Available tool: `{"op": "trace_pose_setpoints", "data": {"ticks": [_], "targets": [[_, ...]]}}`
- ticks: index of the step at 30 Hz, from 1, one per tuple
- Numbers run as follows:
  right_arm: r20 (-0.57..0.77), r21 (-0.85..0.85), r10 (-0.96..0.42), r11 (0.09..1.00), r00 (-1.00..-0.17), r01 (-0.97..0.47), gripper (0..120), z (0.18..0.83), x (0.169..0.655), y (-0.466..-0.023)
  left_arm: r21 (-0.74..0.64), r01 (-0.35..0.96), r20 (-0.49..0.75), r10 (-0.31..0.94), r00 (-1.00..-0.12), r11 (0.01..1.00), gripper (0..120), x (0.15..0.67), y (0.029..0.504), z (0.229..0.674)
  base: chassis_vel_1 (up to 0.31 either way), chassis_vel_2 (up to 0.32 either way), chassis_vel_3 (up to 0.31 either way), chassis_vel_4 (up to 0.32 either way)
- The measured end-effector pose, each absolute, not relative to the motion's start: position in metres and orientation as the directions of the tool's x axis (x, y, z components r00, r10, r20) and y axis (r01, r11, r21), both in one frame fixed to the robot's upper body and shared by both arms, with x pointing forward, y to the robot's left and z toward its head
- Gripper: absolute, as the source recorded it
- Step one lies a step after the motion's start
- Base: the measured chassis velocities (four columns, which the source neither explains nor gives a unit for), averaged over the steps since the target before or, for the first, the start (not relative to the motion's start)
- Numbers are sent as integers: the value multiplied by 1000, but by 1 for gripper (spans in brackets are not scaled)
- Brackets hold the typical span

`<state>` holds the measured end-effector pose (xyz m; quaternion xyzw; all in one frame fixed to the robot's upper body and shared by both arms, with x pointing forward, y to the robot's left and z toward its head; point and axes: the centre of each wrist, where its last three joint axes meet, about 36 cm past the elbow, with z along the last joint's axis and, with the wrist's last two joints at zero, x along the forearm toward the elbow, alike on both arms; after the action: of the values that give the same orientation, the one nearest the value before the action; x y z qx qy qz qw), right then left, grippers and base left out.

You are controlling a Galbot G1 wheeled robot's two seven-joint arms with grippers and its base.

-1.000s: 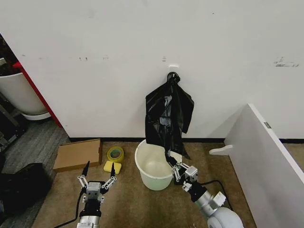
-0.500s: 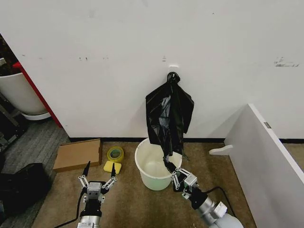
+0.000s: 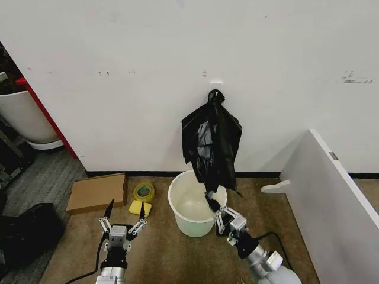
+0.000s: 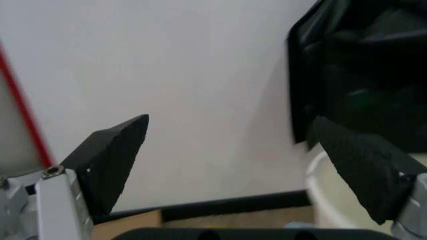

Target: Place the garbage bag over the trash bin.

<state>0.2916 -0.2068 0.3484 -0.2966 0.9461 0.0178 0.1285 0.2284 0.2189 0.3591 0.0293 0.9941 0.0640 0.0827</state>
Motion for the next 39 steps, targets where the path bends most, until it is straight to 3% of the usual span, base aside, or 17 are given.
{"op": "trace_pose_setpoints", "data": {"ticks": [13,20,28,39], "targets": [[-261,-68,-523,849,-812,-524,0,355,303,-206,-37,367,-173,356,-918,929,97,302,216,434,0,0,0,0],[-270,-70,-520,850,-810,-522,0,351,308,-199,-127,534,-134,519,-844,836,97,334,190,469,0,0,0,0],[-268,-79,-512,856,-816,-511,0,350,307,-199,-176,512,-90,505,-859,840,96,390,152,493,0,0,0,0],[-273,-80,-505,860,-819,-504,0,350,308,-201,-162,517,26,527,-849,841,95,412,123,505,0,0,0,0]]}}
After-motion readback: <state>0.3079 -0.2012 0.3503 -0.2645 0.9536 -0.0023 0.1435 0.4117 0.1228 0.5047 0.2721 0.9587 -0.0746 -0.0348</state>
